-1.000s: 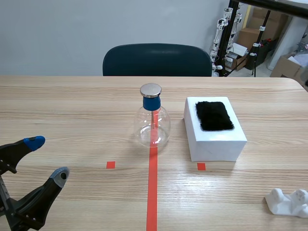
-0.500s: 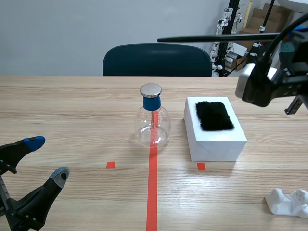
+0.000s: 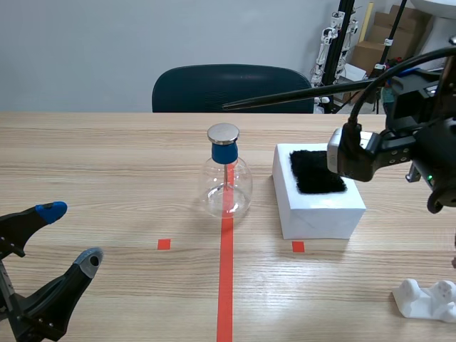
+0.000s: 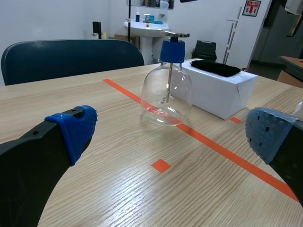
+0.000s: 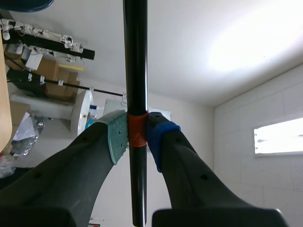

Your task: Do the electroscope experiment. hold the rod still at the electroscope

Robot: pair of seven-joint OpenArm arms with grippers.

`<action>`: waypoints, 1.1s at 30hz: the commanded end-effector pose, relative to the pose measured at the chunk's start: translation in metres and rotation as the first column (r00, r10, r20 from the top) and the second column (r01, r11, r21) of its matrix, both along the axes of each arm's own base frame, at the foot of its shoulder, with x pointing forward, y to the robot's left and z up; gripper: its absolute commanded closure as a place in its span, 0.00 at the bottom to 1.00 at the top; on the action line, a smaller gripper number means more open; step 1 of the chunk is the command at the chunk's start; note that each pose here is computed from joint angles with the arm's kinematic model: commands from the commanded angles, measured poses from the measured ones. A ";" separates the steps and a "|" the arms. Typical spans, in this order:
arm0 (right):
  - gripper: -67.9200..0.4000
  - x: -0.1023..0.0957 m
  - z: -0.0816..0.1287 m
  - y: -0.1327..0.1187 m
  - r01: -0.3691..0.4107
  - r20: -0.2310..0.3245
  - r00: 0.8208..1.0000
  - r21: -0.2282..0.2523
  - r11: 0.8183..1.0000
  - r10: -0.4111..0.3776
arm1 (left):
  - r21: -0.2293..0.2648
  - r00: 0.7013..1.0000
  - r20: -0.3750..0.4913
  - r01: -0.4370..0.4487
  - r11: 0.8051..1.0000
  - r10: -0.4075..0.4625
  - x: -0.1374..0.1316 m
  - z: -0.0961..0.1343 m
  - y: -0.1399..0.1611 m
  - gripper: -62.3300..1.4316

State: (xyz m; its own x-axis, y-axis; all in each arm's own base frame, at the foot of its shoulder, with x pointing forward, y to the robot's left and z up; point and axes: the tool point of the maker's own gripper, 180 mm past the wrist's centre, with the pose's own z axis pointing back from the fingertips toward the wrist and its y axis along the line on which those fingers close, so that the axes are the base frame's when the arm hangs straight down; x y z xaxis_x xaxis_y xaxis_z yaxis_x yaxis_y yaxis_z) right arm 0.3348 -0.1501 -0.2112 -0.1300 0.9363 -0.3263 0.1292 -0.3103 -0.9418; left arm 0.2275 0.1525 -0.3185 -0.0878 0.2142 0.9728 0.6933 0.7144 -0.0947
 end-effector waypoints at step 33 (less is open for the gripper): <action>0.99 0.004 0.001 0.002 0.020 0.001 1.000 -0.044 0.999 -0.020 | -0.017 1.000 0.027 -0.009 1.000 0.010 0.003 0.008 0.004 0.00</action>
State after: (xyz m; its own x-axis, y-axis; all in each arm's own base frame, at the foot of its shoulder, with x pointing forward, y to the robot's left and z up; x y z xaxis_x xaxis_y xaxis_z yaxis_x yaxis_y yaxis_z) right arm 0.3350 -0.1456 -0.2214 -0.1338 0.9215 -0.3645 0.0892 -0.3551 -0.9306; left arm 0.2275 0.1525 -0.3185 -0.0878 0.2142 0.9728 0.6933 0.7144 -0.0947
